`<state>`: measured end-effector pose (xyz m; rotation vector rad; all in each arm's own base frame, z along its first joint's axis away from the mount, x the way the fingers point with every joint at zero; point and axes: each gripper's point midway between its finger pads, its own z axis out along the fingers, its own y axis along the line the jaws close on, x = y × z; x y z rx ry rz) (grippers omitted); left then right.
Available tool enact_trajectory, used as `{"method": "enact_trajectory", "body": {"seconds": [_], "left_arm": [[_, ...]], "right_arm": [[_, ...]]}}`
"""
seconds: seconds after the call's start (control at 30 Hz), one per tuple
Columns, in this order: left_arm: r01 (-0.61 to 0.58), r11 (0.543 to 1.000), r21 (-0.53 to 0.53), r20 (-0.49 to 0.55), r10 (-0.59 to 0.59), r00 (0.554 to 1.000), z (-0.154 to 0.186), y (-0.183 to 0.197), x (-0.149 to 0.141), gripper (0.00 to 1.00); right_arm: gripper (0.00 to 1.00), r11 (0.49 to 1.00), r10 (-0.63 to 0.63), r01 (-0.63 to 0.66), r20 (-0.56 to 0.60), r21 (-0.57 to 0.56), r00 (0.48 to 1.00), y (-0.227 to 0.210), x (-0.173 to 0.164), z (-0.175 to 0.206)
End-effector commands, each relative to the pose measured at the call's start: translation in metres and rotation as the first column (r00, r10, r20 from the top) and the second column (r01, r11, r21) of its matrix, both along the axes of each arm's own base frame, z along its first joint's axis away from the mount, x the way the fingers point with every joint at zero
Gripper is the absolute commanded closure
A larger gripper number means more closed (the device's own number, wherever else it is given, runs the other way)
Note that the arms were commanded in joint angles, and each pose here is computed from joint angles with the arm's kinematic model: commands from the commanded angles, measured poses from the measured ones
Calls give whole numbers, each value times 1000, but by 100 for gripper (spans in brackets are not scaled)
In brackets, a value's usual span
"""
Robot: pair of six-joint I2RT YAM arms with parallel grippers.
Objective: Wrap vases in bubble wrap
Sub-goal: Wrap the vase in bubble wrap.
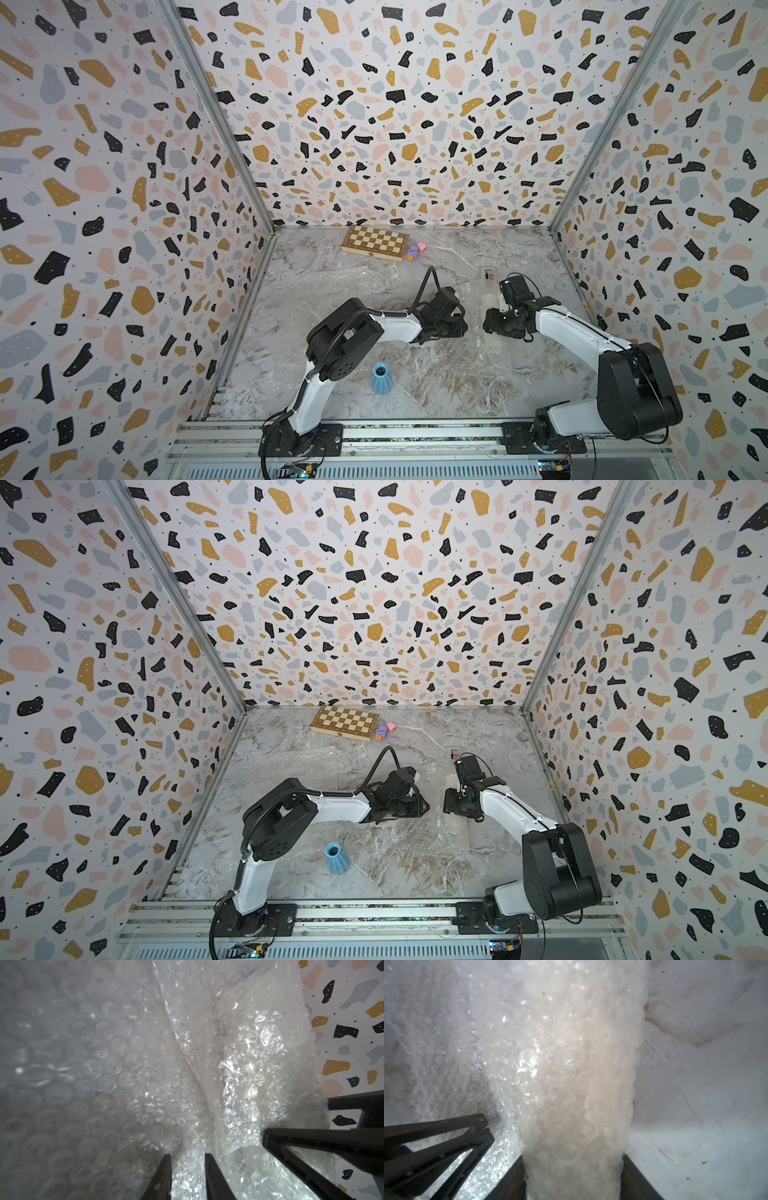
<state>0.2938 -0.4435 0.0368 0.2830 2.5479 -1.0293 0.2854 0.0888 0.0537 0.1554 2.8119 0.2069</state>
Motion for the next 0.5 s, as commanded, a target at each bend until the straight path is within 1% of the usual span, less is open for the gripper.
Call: {"method": "enact_trajectory", "body": {"seconds": [0.0, 0.07, 0.13, 0.27, 0.33, 0.4, 0.47], "left_arm": [[-49, 996, -76, 50, 53, 997, 27, 17, 15, 72], [-70, 994, -82, 60, 75, 995, 33, 30, 20, 71], [-76, 994, -79, 52, 80, 995, 36, 39, 23, 71], [-103, 991, -87, 59, 108, 992, 42, 52, 31, 71], [-113, 989, -92, 57, 119, 991, 47, 59, 33, 71], [-126, 987, -101, 65, 133, 989, 53, 65, 35, 71], [-130, 987, -91, 71, 136, 988, 58, 69, 35, 71]], "right_arm": [[43, 994, -46, 46, -5, -98, 999, -8, -1, 5], [43, 989, -38, 37, -2, -140, 999, -4, -1, 6], [43, 987, -30, 30, 1, -158, 1000, 3, -1, 7], [43, 978, -20, 22, 11, -209, 1000, 16, -2, 8], [43, 969, -11, 12, 5, -246, 1000, 22, -3, 7], [43, 965, -8, 6, -7, -261, 1000, 27, -4, 5], [43, 958, 2, -3, -6, -285, 1000, 32, -5, 3]]}}
